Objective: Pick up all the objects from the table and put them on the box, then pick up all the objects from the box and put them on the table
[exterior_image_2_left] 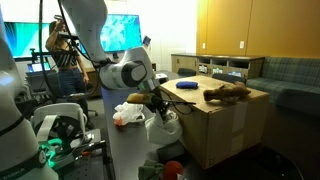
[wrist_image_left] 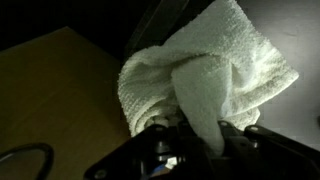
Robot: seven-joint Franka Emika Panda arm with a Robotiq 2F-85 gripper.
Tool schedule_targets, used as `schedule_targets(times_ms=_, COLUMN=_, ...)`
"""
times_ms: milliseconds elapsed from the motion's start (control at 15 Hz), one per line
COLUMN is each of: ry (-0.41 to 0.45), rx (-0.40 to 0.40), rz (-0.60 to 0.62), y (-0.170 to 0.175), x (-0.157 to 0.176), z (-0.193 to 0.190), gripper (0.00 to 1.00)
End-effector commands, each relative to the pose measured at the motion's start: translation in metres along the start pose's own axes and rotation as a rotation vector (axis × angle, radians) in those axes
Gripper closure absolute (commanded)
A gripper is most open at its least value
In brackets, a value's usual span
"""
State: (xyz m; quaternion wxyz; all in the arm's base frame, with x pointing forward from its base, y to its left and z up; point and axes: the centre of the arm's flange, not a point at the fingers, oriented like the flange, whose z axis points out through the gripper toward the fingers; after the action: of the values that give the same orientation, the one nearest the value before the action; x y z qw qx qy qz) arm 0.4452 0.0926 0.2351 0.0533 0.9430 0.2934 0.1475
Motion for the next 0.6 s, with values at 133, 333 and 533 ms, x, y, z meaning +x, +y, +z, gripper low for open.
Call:
schedule_targets(times_ms=133, ry=-0.005, rx=0.069, rz=-0.008, y=0.027, x=0.014, z=-0.083, gripper=0.92)
schedule_targets(times_ms=333, ry=-0.023, rx=0.083, rz=0.000, y=0.042, x=0.033, z=-0.121, gripper=0.92)
schedule_targets(times_ms=533, ry=-0.078, rx=0.068, rz=0.039, y=0.069, x=0.056, z=-0.167, gripper=0.92)
